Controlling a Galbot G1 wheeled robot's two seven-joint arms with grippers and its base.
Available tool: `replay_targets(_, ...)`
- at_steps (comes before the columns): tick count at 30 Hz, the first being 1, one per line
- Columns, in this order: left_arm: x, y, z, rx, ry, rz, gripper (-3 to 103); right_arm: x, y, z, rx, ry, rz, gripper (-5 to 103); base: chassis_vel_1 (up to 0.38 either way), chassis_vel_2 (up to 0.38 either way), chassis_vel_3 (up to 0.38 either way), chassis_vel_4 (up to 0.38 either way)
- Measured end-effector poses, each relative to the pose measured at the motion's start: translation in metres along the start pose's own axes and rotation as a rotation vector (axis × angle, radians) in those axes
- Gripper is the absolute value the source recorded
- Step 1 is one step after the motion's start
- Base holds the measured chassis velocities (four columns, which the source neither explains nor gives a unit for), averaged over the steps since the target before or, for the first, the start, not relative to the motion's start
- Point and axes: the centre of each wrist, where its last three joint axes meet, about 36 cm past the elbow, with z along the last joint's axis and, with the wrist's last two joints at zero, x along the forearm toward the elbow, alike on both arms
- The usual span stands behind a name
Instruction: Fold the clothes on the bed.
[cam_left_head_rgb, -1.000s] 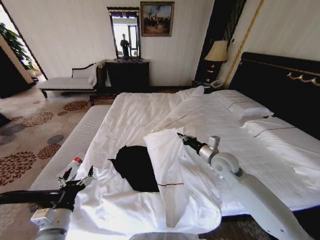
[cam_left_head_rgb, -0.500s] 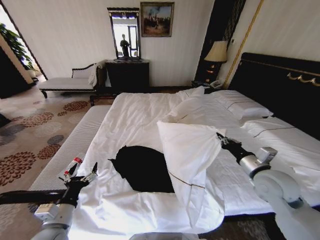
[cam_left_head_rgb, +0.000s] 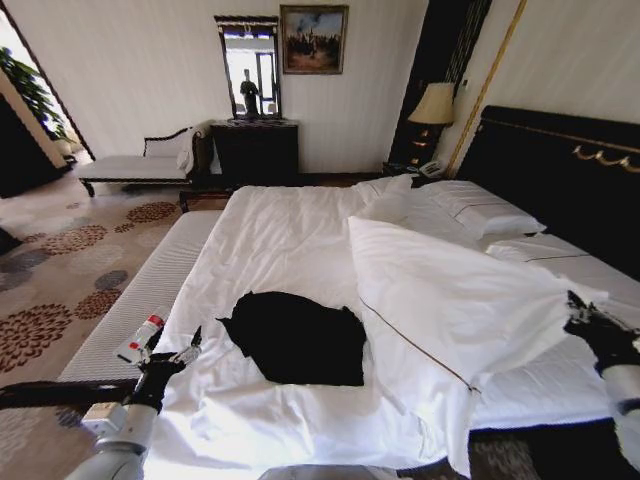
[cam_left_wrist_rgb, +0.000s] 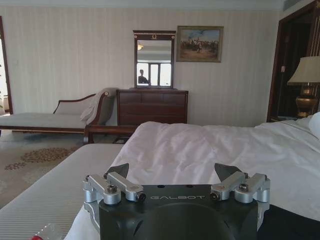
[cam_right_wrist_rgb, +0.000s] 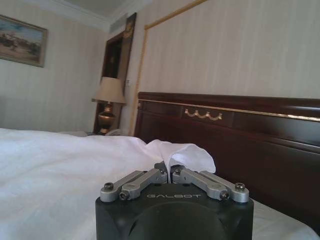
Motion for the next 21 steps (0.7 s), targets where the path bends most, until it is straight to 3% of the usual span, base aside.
replay_targets(2,-0.001,0.001,0.0,-0.005,0.002,-0.001,97,0.004,-0.024,0.008,-0.009,0.005,0.093,0,0.0,0.0,0.0,0.0)
replay_targets(6,-0.001,0.004,0.001,-0.011,0.006,-0.004,97,0.009,-0.047,0.017,-0.021,0.017,0.181,0,0.0,0.0,0.0,0.0)
replay_targets(10,-0.002,0.006,0.002,-0.016,0.008,-0.006,97,0.023,-0.096,0.046,-0.059,0.062,0.372,0,0.0,0.0,0.0,0.0)
replay_targets(16,-0.003,0.01,0.004,-0.018,0.013,-0.011,97,0.029,-0.13,0.071,-0.036,0.088,0.515,0,0.0,0.0,0.0,0.0)
replay_targets(21,-0.003,0.011,0.008,-0.017,0.019,-0.015,97,0.048,-0.149,0.119,0.005,0.143,0.655,0,0.0,0.0,0.0,0.0)
